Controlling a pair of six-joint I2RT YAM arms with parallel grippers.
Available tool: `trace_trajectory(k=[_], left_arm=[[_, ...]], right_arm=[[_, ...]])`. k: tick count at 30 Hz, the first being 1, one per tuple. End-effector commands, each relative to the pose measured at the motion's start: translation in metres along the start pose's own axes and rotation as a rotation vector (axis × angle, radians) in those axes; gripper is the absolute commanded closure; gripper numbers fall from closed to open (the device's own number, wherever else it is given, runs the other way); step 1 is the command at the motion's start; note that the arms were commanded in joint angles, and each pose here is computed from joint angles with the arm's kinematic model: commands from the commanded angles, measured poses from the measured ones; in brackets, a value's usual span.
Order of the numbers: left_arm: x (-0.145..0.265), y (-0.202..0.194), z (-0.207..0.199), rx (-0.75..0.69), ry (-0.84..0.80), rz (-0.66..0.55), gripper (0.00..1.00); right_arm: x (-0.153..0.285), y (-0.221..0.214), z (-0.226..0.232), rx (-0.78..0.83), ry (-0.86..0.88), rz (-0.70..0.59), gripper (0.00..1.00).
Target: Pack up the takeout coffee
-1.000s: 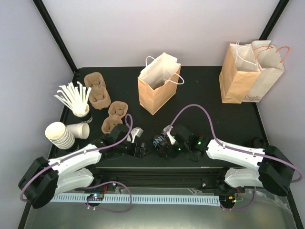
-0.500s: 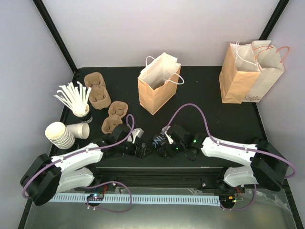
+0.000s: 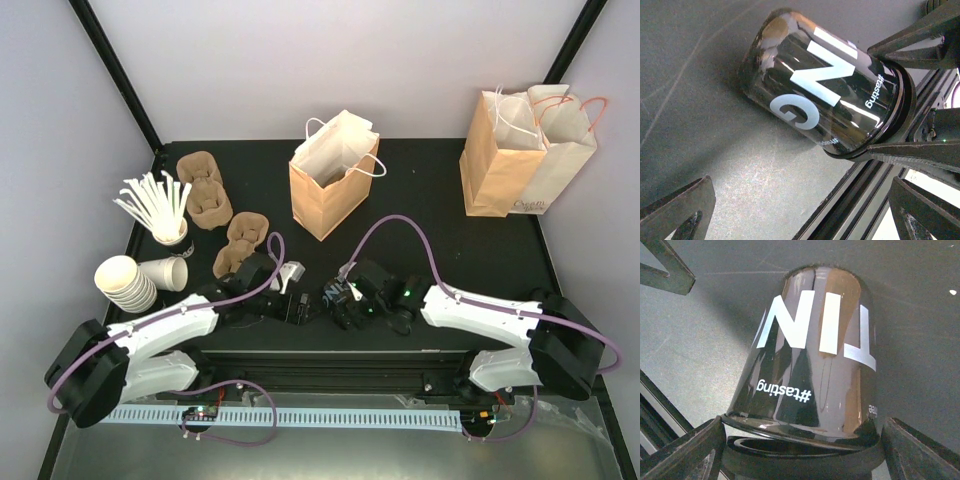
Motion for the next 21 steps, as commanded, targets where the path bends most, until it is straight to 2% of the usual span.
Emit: trace_trajectory(k=[1, 5, 12, 16, 21], left_arm=[[0.011, 0.017, -0.011, -0.064, 0.025, -0.047, 0.03], [0.022, 0.024, -0.014, -0.095, 0.062, -0.072, 0.03], [0.031, 0.032, -0.021, -0.148, 0.069, -0.102, 0.03], [0.029, 0.037, -0.022, -0.147, 0.066, -0.122, 0.02], [0.019, 0.042, -0.015, -0.079, 0.084, -0.119, 0.02]], right_arm=[[0.018, 0.012, 0.001, -0.024, -0.036, -0.02, 0.34], [0.028, 0.016, 0.001, -0.063, -0.04, 0.003, 0.4], [0.05, 0.029, 0.008, -0.143, 0.048, 0.067, 0.42], [0.067, 0.037, 0.008, -0.137, -0.007, 0.169, 0.43], [0.075, 0.037, 0.006, -0.136, -0.033, 0.287, 0.41]])
Point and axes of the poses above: each gripper's point midway between its finger pads, its own x axis back along the fingers, its own z axis along the line the jaws close on, y = z × x, the point moved 5 cm from there along x, back along the fingers, and after that the axes turned 6 degrees about -x, right-handed, at the moved point
